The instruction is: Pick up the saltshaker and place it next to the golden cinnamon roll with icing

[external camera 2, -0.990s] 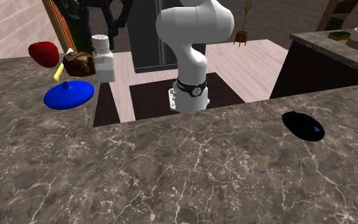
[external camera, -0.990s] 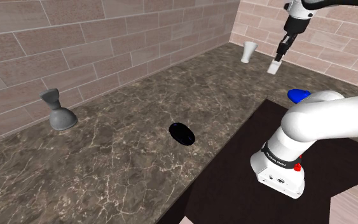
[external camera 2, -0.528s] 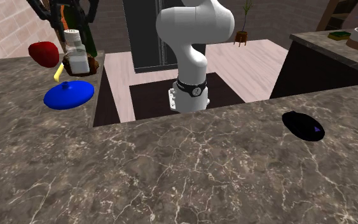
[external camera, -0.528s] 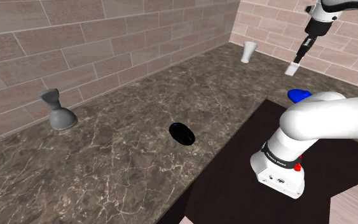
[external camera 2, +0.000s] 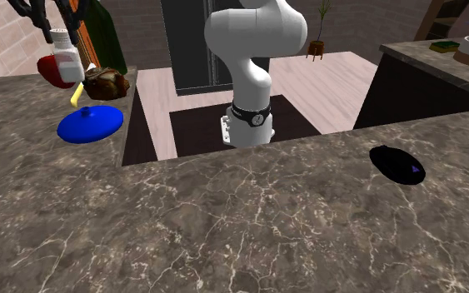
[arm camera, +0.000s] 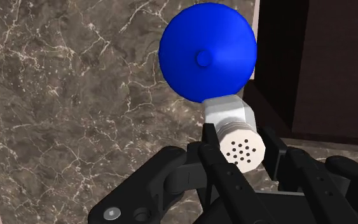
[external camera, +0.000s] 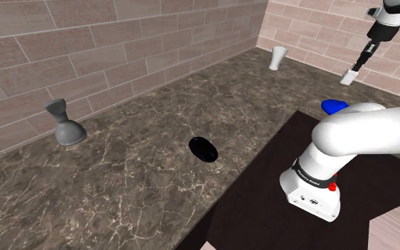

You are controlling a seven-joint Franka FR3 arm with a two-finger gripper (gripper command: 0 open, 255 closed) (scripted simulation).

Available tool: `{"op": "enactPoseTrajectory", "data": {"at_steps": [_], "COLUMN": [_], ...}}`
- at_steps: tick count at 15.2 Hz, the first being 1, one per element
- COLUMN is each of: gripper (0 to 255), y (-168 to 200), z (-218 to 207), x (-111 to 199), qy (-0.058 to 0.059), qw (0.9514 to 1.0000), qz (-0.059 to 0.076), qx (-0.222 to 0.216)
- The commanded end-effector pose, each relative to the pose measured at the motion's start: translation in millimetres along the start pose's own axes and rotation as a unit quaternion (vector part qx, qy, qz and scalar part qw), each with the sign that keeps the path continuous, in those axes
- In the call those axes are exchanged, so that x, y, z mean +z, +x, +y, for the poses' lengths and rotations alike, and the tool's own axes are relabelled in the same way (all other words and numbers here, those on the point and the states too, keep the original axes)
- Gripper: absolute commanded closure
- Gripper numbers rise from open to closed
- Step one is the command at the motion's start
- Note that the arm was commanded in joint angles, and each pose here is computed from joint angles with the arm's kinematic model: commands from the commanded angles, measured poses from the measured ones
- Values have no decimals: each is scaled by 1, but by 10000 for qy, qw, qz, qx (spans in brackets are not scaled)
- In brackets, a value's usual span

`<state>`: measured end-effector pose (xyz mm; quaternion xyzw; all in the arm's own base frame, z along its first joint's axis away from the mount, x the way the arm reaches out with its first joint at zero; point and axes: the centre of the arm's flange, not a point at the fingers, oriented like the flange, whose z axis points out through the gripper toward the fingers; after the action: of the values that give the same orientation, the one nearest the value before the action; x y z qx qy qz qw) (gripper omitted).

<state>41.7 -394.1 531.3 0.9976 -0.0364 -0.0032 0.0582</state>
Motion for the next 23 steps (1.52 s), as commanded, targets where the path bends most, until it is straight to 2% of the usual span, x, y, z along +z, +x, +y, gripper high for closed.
{"op": "enactPoseTrajectory", "data": {"at_steps": [1, 21, 23], "gripper": [255, 255, 255], "y": [-20, -209, -209], "z": [19, 209, 208], "x": [3, 25, 35], "qy": [-1, -1, -1], "qw": [10000, 10000, 10000], "qz": [-5, -5, -5], "qx": [-4, -4, -4]}}
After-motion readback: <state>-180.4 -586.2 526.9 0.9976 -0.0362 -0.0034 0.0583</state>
